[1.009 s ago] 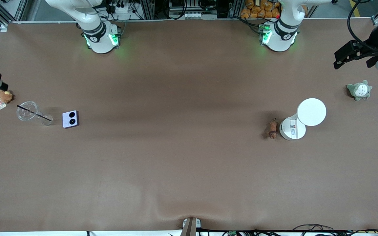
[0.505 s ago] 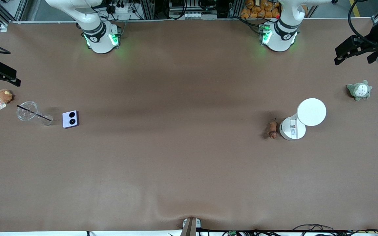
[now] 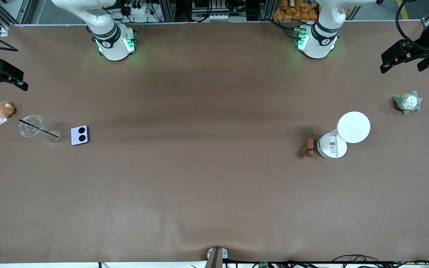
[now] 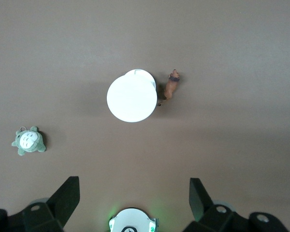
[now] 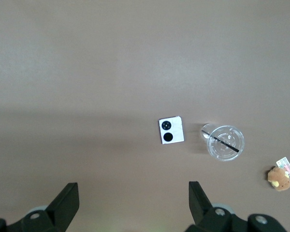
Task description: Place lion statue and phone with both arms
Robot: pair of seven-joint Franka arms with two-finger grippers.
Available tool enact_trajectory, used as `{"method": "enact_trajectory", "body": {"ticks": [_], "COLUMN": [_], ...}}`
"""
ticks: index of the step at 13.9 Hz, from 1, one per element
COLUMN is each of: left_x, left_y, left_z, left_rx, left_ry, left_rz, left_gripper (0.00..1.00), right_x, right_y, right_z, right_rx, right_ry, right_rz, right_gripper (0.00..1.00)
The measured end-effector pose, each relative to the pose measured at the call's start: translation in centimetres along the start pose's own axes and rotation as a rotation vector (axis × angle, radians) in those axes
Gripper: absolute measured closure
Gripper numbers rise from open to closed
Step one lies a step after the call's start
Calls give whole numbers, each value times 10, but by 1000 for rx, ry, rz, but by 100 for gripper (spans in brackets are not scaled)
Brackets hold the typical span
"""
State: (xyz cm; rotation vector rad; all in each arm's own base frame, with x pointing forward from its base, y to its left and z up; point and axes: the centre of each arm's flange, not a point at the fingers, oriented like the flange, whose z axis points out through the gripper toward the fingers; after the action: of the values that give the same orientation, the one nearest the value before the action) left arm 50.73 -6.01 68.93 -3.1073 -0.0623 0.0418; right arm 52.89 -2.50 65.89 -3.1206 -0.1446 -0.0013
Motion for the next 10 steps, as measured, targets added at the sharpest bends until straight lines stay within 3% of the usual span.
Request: {"method": "enact_trajectory", "body": {"ticks": [10], "left_x": [3], "left_y": [0], "left_z": [7], "left_rx": [2], "left_ry": [-17], "left_rz": [-2], "left_gripper": [0], "right_x": [0], "right_y": [-2], "right_z": [-4], "right_rx": [-1], "right_ry": [7], "right_rz": [-3], "right_gripper": [0]}}
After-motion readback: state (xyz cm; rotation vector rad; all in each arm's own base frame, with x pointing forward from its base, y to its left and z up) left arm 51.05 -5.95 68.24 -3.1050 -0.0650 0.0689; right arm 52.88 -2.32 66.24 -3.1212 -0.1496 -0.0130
